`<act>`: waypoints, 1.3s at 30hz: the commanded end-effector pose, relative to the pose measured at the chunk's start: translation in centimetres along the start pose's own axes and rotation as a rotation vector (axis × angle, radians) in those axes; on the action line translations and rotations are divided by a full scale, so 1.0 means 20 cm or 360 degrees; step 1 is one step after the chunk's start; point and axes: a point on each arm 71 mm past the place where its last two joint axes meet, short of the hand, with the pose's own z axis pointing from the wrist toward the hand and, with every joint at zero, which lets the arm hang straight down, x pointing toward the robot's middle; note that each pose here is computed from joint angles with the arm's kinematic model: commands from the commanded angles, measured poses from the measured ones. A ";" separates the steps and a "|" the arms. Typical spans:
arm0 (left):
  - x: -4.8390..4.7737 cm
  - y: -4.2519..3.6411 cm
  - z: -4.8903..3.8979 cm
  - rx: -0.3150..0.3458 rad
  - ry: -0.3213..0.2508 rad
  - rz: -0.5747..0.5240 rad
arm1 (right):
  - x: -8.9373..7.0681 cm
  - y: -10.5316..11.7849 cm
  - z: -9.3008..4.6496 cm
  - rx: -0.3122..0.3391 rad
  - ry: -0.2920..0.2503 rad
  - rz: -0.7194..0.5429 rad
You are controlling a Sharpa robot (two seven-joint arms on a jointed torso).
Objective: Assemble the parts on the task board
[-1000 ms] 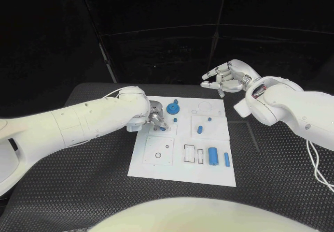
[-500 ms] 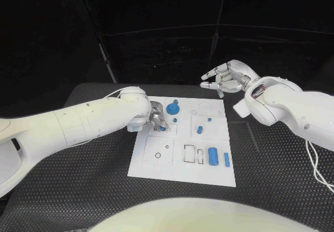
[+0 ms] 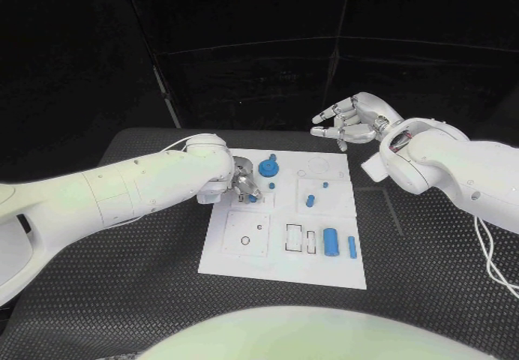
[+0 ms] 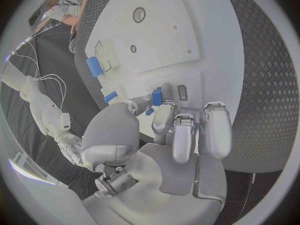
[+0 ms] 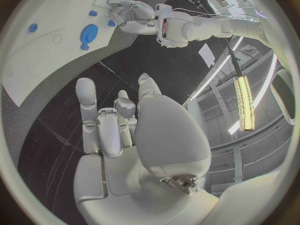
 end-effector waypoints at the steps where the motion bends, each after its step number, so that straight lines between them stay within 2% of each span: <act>1: 0.048 0.011 0.016 -0.0018 0.0076 0.0032 | 0.00 0.01 0.00 -0.0013 0.0010 -0.0003; 39: 0.019 0.047 0.011 -0.0041 0.0053 0.0018 | 0.00 0.00 0.00 -0.0006 0.0015 -0.0005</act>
